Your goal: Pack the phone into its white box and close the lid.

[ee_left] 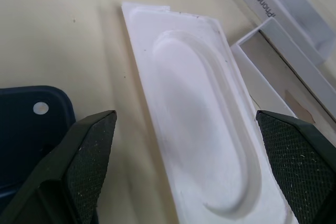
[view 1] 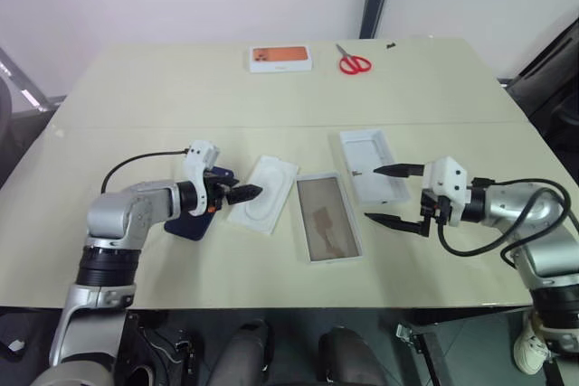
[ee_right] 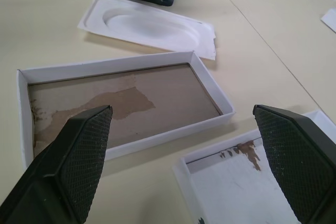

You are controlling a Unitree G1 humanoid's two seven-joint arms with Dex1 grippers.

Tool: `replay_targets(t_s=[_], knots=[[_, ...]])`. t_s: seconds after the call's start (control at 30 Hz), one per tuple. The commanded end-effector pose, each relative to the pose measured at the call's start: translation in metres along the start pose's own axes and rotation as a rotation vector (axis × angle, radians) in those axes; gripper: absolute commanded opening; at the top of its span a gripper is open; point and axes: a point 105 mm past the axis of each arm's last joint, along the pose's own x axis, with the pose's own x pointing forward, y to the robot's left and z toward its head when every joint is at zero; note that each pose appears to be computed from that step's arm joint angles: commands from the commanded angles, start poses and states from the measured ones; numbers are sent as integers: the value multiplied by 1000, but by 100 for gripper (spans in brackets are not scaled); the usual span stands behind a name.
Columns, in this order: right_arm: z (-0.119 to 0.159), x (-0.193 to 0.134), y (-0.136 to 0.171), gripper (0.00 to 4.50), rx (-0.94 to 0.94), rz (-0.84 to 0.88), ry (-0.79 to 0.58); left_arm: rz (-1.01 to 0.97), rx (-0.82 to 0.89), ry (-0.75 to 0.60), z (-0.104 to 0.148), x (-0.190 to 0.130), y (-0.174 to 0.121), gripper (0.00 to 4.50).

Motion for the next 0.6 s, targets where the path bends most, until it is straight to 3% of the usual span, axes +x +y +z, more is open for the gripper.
replay_targets(t_s=[0.03, 0.33, 0.43, 0.5, 0.6], knots=[[6, -1, -1, 450, -28, -18, -17, 29, -9, 40, -1, -1, 0, 448], [6, 0, -2, 450, -28, -33, -18, 37, -148, 104, -10, 8, -6, 448], [7, 1, -2, 450, -29, -33, -19, 37, -188, 113, -13, 10, -5, 370], [7, 1, -2, 450, -31, -35, -19, 38, -187, 120, -16, 10, -5, 275], [7, 0, -2, 450, -35, -38, -16, 35, -207, 118, -15, 9, -4, 275]])
